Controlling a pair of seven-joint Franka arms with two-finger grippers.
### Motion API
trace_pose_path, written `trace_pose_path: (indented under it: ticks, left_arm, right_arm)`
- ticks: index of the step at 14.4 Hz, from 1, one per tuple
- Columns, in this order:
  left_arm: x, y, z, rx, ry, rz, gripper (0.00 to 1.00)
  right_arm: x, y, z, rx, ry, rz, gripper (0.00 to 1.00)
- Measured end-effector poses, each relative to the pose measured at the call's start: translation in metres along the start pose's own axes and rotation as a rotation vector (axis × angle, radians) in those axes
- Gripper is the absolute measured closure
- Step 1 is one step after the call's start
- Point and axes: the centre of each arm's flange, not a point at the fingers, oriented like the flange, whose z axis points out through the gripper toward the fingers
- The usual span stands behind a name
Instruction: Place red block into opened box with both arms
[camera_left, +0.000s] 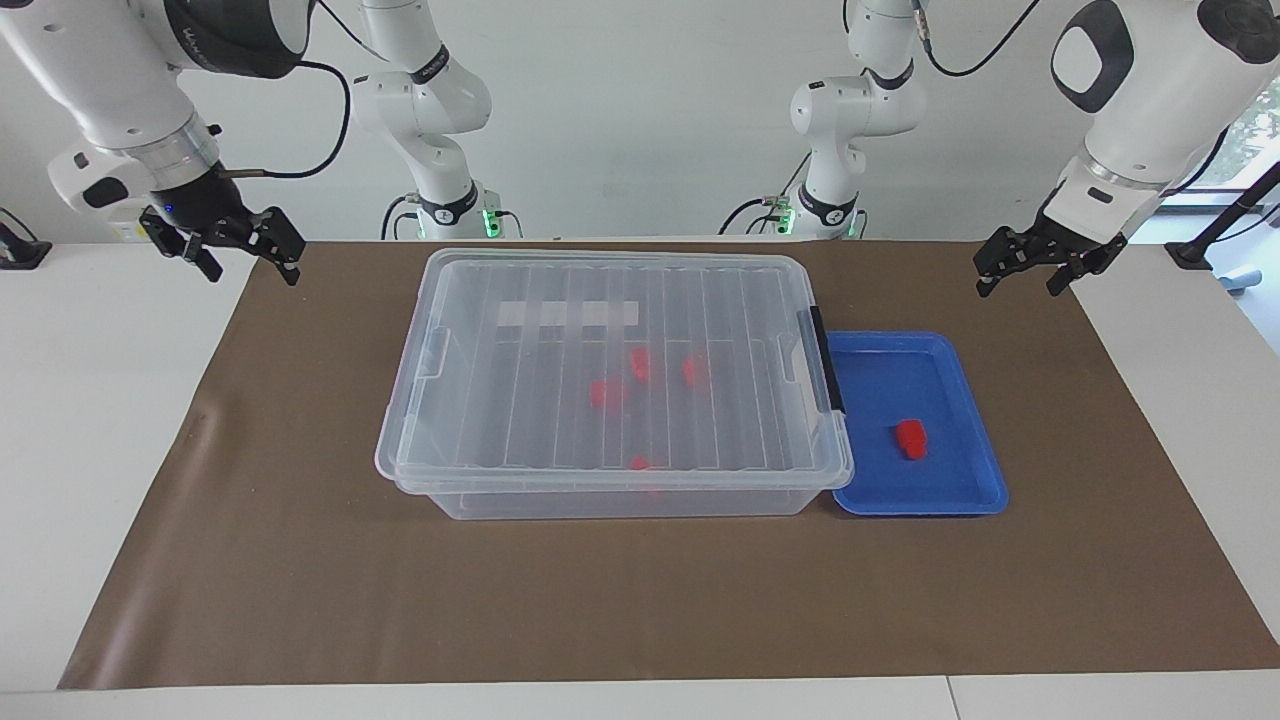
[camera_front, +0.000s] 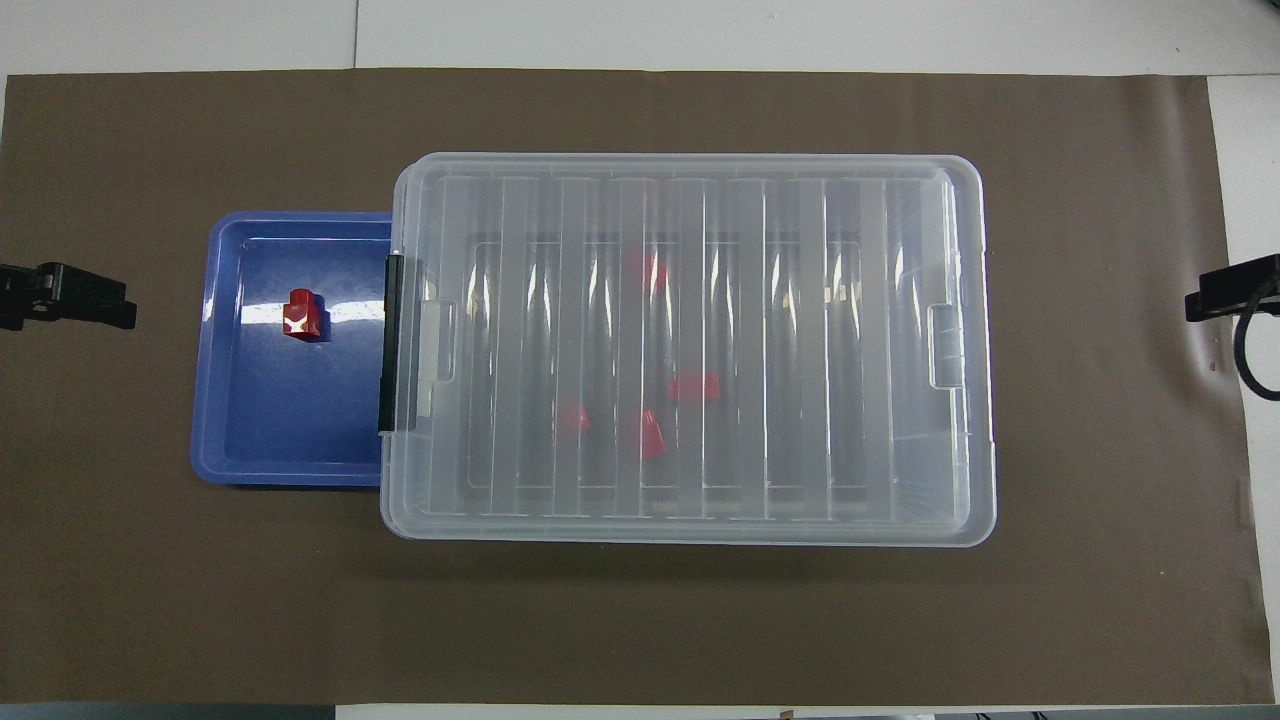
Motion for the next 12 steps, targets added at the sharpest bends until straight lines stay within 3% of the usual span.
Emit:
trace_pose_path:
  ticks: [7,12]
  left_arm:
    - [0.000,0.000,0.000,0.000,0.000,0.000,0.00]
    - [0.000,0.000,0.000,0.000,0.000,0.000,0.00]
  right_arm:
    - [0.003,-0.026,0.001,0.017,0.020,0.017,0.00]
    - [0.008,-0.058,0.035,0.055,0.050,0.031,0.00]
